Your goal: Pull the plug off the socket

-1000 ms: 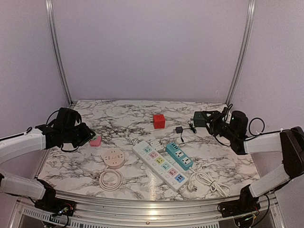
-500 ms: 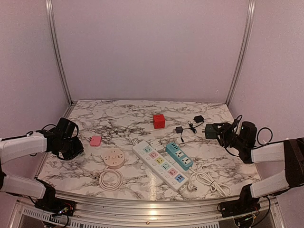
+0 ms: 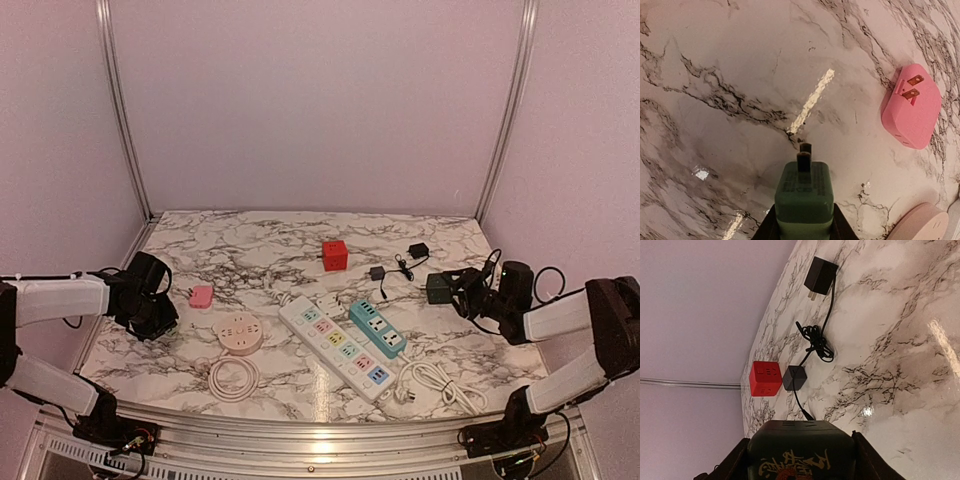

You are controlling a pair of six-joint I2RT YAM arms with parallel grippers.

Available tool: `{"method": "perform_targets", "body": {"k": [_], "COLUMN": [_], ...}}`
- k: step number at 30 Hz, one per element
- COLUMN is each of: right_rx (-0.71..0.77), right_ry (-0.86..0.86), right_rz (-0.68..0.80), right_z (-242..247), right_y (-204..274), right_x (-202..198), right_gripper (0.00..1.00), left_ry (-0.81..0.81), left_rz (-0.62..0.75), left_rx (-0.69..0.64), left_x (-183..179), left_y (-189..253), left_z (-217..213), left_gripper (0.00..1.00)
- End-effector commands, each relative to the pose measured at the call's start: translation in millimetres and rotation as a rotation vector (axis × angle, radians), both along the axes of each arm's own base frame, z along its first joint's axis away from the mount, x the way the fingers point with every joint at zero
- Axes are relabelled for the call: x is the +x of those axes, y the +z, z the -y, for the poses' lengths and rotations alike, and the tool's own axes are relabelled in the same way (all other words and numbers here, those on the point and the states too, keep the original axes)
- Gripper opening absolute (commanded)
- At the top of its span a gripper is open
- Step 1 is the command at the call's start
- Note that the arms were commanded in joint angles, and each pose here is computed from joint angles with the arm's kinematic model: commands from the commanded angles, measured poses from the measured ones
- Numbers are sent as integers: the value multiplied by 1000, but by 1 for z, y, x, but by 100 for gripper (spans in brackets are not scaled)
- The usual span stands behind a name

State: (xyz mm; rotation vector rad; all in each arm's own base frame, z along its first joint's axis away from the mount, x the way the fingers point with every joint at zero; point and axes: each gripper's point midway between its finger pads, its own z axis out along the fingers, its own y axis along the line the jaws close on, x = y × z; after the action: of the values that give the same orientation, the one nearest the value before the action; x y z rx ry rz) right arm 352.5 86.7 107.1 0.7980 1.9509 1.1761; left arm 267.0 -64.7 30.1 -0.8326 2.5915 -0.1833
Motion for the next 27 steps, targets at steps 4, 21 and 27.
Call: {"method": "perform_targets", "body": {"k": [4,21,27], "right_rx": [-15,-49,-64], "right_ry": [9,3,7], "right_rz": [26,-31,-57], "right_z": [1,4,5], "right_y": [-2,-30,-42], "right_x": [3,-5,-7], "right_gripper": [6,9,13], "left_ry": [4,-80,-127], "left_rz": [-38,29,94], "left_rx": [18,-20,-24], "left_x": [-2,10,22], "left_y": [-5,16,44], "left_z": [-3,10,15], "left_gripper": [31,71,86]}}
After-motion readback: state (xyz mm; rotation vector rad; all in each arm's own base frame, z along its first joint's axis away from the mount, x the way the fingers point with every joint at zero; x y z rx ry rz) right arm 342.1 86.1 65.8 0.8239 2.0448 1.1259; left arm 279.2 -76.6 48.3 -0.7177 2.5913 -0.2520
